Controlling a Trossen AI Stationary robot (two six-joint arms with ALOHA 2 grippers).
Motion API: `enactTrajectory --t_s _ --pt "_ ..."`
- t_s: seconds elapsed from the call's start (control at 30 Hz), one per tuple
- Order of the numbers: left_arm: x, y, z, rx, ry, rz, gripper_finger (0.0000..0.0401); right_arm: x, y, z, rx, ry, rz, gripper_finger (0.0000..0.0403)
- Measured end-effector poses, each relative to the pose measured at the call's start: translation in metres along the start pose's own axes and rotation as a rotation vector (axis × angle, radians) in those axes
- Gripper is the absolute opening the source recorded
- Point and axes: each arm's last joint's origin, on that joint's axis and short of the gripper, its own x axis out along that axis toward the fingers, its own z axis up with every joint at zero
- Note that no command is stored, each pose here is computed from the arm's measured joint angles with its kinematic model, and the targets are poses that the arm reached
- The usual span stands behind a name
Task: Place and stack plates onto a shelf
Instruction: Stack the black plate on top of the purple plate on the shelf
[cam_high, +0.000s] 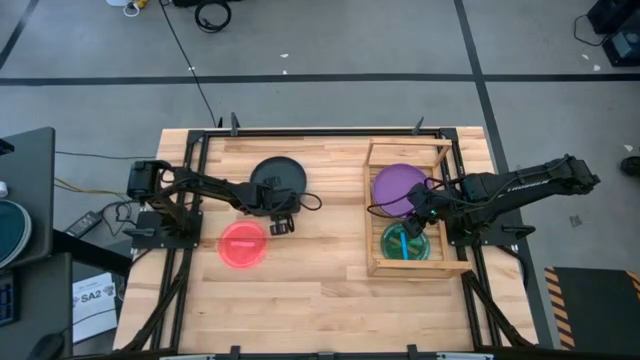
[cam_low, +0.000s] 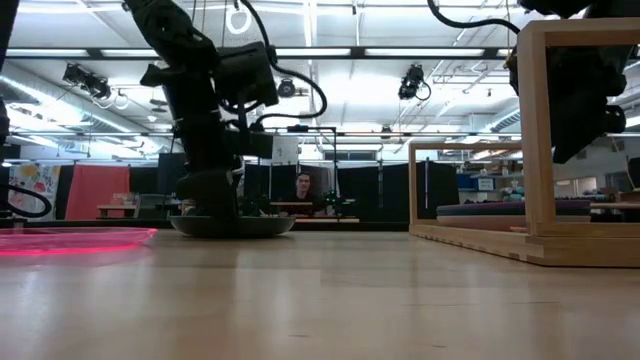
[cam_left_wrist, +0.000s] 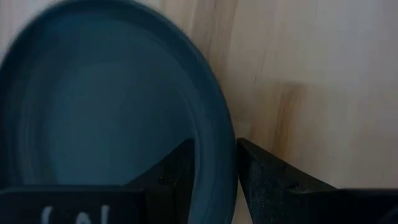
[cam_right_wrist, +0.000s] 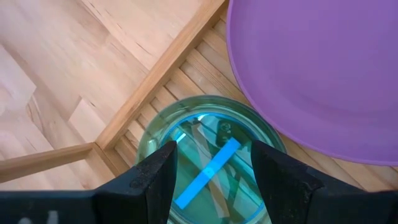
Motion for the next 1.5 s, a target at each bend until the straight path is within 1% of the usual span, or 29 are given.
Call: enactTrajectory --t_s 0.17,0.27,0.43,0.6,0.77,0.97,1.1,1.37,1.5 --pt "0.007 -0.001 -0.002 0.010 0.024 0.001 0.0124 0.000 0.001 0.001 0.001 -0.006 0.011 0.0210" --pt "0.006 -0.001 -0.001 0.009 0.021 -0.002 0.0112 0.000 0.001 0.001 0.001 -0.009 0.014 0.0210" --pt "0.006 -0.001 -0.002 0.008 0.022 -0.002 0.0067 0.000 0.004 0.002 0.004 -0.025 0.039 0.0210" --pt "0.006 -0.001 0.001 -0.005 -0.004 0.022 0.0017 -0.001 0.010 0.007 0.011 -0.068 0.108 0.0210" --pt "0.005 0.000 0.005 -0.040 -0.044 0.046 0.0016 -0.002 0.017 0.011 0.020 -0.125 0.169 0.0210" --pt "0.002 -0.004 0.010 -0.048 -0.099 0.106 0.0016 -0.004 0.020 0.017 0.040 -0.243 0.161 0.0210" --pt "-0.003 -0.012 0.013 -0.038 -0.141 0.143 0.0016 -0.005 0.020 0.020 0.054 -0.318 0.141 0.0210" --pt "-0.017 -0.034 0.019 -0.015 -0.249 0.295 0.0016 -0.007 0.022 0.026 0.090 -0.466 0.112 0.0210" --pt "-0.025 -0.047 0.020 0.041 -0.297 0.363 0.0016 -0.010 0.025 0.030 0.118 -0.544 0.123 0.0210"
